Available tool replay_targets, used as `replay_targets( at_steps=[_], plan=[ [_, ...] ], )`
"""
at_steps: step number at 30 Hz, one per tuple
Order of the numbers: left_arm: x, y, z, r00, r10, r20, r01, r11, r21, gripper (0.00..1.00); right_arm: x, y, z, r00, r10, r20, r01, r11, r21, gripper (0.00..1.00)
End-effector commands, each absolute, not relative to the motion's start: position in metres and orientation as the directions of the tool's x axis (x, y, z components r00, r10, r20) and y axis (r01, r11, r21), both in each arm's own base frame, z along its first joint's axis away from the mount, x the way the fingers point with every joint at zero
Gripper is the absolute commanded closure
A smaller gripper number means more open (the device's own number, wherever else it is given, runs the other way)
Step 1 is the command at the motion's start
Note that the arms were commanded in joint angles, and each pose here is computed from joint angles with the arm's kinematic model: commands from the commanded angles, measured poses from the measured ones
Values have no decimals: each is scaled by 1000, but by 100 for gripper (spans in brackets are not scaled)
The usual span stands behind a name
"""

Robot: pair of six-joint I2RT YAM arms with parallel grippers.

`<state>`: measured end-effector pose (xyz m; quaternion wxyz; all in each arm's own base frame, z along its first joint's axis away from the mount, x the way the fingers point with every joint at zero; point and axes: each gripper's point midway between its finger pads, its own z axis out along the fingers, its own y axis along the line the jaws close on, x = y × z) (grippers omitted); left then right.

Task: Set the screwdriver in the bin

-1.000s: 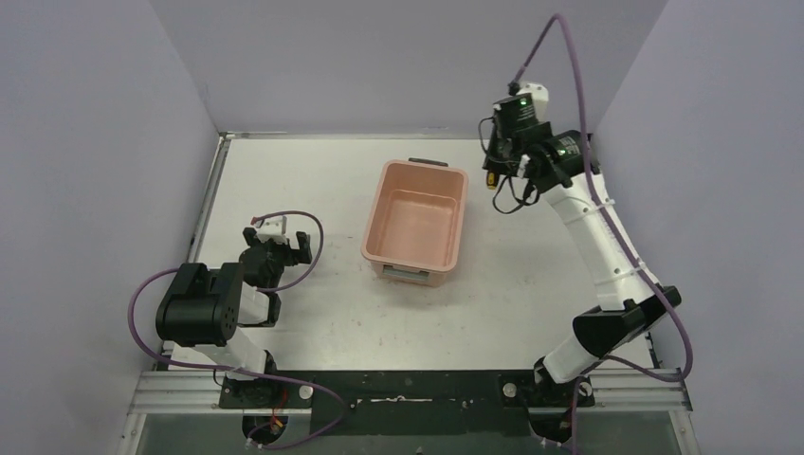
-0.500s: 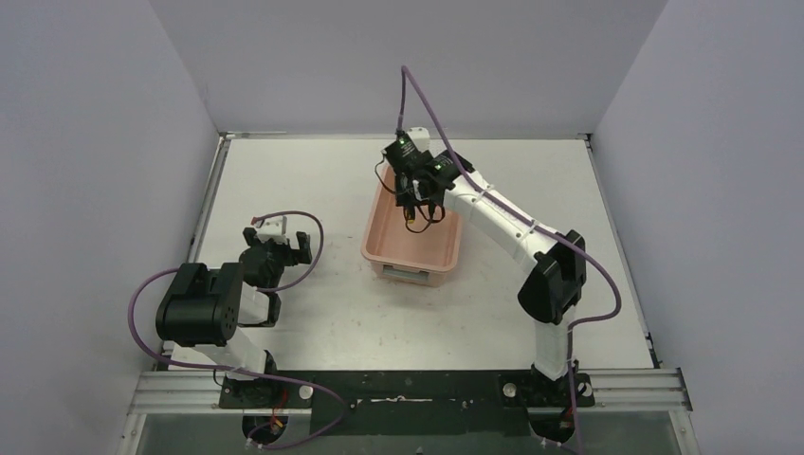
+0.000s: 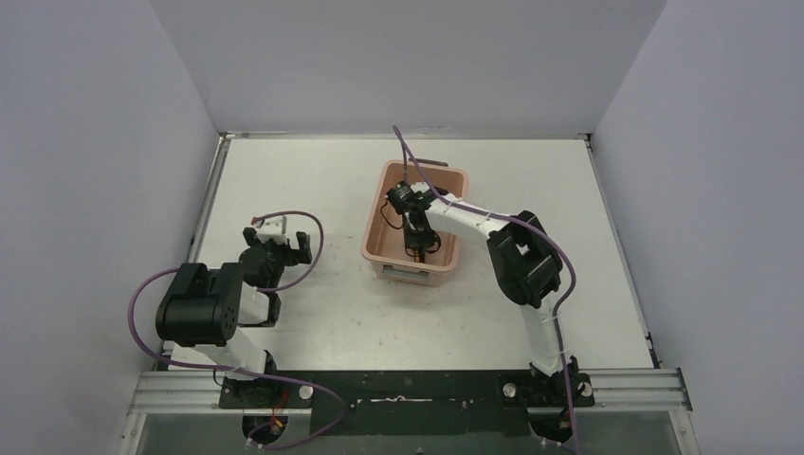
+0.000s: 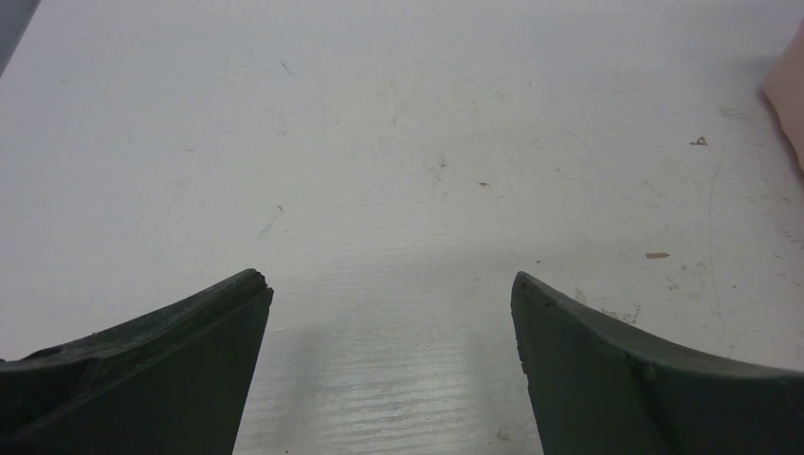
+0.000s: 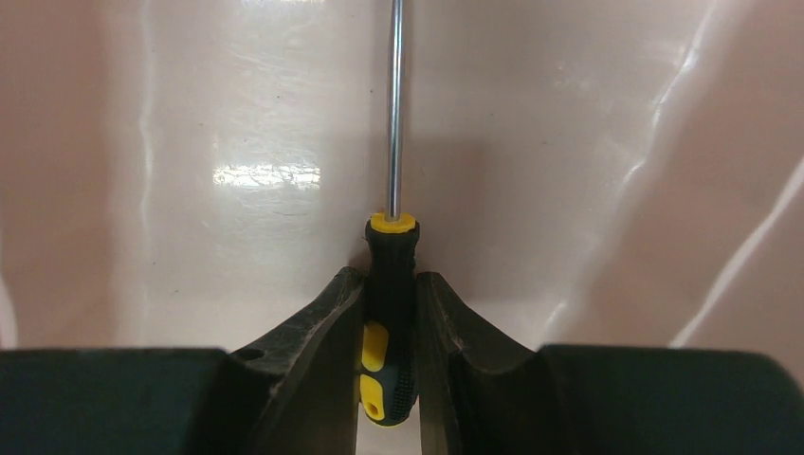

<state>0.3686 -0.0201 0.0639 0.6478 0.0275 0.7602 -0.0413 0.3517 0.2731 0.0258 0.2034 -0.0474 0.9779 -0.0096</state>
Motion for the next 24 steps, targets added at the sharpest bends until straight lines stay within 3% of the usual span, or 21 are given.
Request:
replay_targets(
  at_steps=[1,4,14,21,24],
  plan=[
    [377,-20,78,-110,-5,-994,107,994,-17,3,372,290,38,-881,-36,-471,-64,997,44,72],
    [377,-20,78,-108,-4,-994,106,994,-16,3,376,292,54,-867,-32,-498,-66,997,50,43],
    [377,-20,78,-111,-4,-994,106,994,-16,3,392,287,171,-742,-1,-671,-75,994,82,1],
    [377,-20,78,-112,-5,-994,106,994,-17,3,395,269,246,-643,38,-765,-101,986,133,0],
    [377,-20,77,-113,-5,-994,106,994,-17,3,405,233,264,-592,98,-800,-63,984,167,0]
  ],
)
